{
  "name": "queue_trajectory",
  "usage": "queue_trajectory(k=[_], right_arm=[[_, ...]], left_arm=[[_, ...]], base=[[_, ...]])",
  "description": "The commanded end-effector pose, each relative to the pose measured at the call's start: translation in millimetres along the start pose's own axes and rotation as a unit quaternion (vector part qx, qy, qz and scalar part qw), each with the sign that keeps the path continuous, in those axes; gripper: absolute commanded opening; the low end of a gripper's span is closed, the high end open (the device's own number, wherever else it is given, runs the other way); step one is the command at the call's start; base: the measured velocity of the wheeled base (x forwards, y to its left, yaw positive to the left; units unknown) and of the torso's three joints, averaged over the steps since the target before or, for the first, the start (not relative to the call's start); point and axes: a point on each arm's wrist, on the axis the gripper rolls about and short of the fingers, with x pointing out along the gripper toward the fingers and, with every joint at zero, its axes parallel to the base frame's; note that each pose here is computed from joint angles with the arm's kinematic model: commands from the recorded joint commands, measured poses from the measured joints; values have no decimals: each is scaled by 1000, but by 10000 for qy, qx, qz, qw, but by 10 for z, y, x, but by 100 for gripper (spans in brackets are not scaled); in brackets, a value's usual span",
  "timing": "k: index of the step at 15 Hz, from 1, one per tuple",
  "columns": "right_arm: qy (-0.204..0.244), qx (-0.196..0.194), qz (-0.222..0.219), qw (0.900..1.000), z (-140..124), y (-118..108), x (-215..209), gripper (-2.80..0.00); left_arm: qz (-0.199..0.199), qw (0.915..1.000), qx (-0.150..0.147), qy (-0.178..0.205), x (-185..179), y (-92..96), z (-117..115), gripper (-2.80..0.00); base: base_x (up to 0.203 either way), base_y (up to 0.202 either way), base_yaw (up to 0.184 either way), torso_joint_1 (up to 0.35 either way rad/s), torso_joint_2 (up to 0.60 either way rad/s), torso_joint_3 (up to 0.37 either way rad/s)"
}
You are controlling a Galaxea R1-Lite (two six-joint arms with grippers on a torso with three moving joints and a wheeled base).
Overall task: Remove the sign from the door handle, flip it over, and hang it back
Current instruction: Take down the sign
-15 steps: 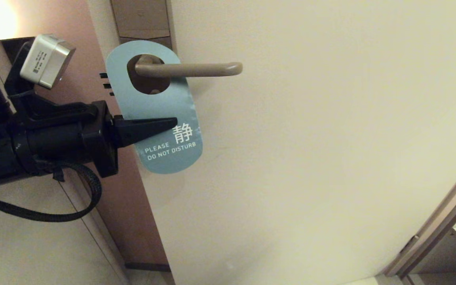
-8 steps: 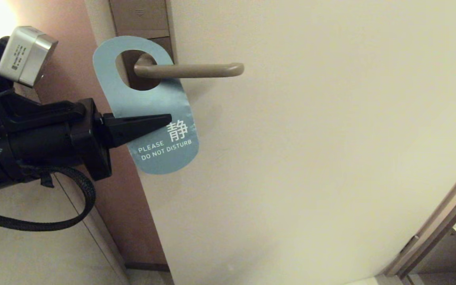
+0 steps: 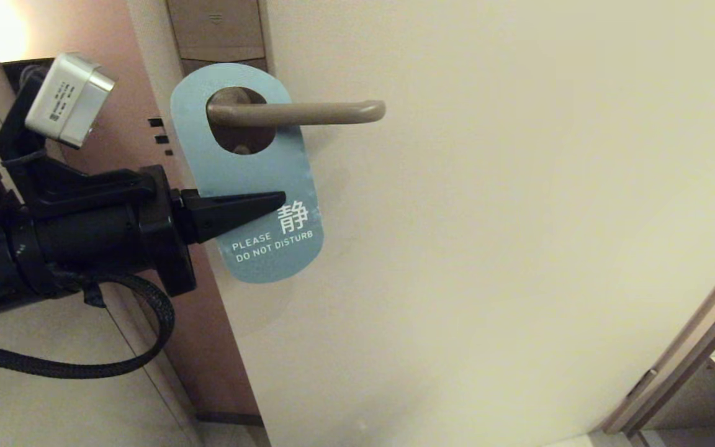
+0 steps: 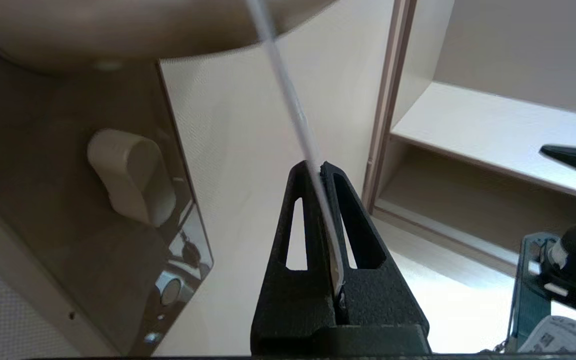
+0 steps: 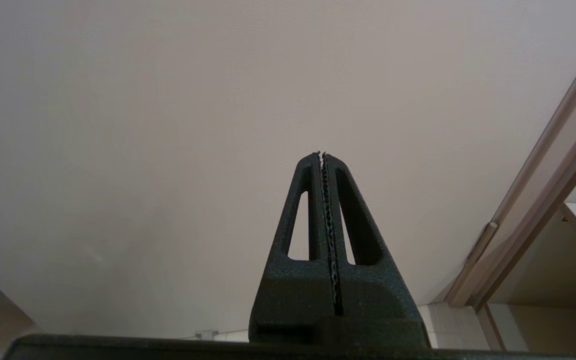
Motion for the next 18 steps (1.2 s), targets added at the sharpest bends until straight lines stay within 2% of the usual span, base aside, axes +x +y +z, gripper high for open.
queue_trajectory(k=[1, 6, 11, 16, 18], right_arm=[[-2, 1, 2, 10000, 0, 0, 0, -280], [-2, 1, -2, 10000, 0, 0, 0, -280], [-2, 1, 2, 10000, 0, 0, 0, -280], [-2, 1, -5, 10000, 0, 0, 0, -280], [-2, 1, 2, 10000, 0, 0, 0, -280]], left_arm=[[79, 9999, 62, 36, 19, 5, -6, -280], [160, 9998, 83, 61, 31, -9, 31, -280], [346, 9993, 94, 64, 123, -200, 60, -280], [616, 9980, 119, 88, 158, -263, 95, -280], [654, 9975, 250, 121, 182, -294, 87, -280]], base=[[0, 0, 0, 0, 0, 0], [0, 0, 0, 0, 0, 0], [0, 0, 0, 0, 0, 0], [0, 0, 0, 0, 0, 0], [0, 0, 0, 0, 0, 0]])
